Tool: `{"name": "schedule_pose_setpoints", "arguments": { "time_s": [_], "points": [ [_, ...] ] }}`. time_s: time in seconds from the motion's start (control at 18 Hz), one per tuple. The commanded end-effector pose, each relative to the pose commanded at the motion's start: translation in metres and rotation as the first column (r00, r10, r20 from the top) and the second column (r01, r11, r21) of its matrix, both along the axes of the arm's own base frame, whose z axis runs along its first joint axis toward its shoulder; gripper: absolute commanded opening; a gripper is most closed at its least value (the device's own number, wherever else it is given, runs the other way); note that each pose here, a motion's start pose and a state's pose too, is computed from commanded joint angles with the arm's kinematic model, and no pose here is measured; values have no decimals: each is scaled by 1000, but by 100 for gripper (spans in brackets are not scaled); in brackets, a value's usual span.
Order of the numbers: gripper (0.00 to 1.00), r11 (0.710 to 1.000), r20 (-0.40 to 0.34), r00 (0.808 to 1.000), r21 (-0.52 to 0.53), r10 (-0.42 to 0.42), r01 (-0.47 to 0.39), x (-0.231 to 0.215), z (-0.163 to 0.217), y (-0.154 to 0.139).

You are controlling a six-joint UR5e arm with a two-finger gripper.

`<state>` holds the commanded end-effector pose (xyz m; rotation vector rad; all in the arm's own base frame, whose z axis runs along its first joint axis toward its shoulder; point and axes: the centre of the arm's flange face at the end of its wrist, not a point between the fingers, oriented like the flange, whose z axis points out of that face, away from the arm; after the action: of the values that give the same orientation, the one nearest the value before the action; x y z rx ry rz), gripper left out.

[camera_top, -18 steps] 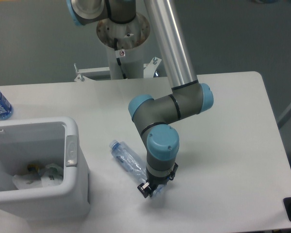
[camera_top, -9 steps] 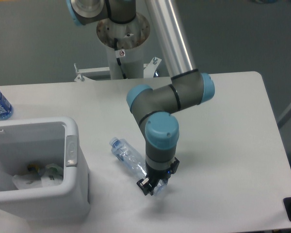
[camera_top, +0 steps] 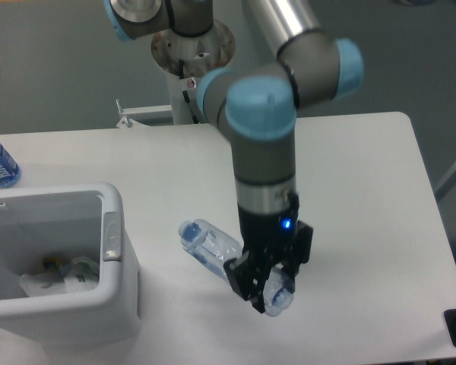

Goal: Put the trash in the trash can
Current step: 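Lift the clear water bottle off the table, then carry the bottle over the white bin and lower it inside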

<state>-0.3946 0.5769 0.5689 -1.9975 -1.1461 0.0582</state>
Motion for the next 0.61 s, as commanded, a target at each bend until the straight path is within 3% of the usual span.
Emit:
{"name": "schedule_pose_setpoints", "arguments": {
  "time_s": [0.28,0.61],
  "points": [
    [56,996,-74,997,81,-34,40,35,55,-7],
    [56,980,-95,982,99,-163,173,113,61,34]
  ]
}}
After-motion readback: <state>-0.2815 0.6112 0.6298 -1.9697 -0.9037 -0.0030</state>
